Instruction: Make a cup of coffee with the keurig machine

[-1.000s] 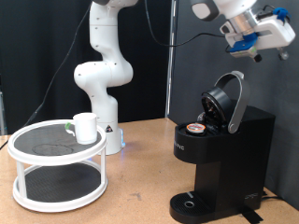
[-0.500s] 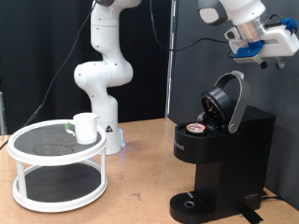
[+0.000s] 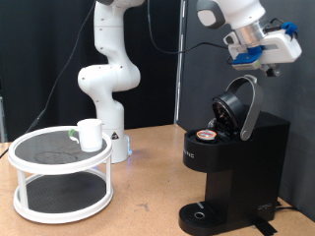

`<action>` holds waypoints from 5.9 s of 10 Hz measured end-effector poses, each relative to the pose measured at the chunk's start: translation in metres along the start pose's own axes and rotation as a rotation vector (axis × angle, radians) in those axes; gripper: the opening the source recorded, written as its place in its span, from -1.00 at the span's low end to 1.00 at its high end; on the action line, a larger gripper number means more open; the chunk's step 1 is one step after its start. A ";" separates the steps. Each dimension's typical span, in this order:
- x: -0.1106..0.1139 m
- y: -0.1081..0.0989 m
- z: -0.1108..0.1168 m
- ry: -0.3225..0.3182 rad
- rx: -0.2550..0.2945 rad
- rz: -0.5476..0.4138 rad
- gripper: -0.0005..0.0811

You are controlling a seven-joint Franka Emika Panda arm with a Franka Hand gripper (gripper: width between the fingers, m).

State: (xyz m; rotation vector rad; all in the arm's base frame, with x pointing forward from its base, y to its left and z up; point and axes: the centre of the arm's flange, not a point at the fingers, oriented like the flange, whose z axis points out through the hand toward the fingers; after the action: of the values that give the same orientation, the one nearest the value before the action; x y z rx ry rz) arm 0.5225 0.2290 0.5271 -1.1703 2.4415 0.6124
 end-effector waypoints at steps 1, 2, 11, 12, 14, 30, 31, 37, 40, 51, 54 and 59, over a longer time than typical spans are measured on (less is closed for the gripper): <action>0.008 -0.005 -0.001 0.004 0.002 0.003 -0.96; 0.015 -0.008 -0.004 0.006 0.004 0.002 -0.98; 0.071 -0.036 -0.028 0.028 0.026 0.048 -0.99; 0.081 -0.044 -0.028 0.046 0.034 0.060 -0.99; 0.096 -0.057 -0.029 0.063 0.044 0.085 -0.99; 0.167 -0.066 -0.035 -0.004 0.230 0.018 -0.99; 0.173 -0.067 -0.033 -0.001 0.236 0.022 -0.99; 0.186 -0.071 -0.026 -0.005 0.279 0.035 -0.99; 0.198 -0.073 -0.014 0.007 0.325 0.033 -0.99; 0.209 -0.080 -0.021 -0.077 0.265 0.108 -0.99; 0.201 -0.082 -0.048 -0.181 0.215 0.151 -0.99; 0.201 -0.079 -0.061 -0.173 0.143 0.144 -0.99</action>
State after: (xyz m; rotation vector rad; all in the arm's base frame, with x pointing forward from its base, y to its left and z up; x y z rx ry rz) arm 0.4580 0.0244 0.4607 -0.8550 2.3909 0.5457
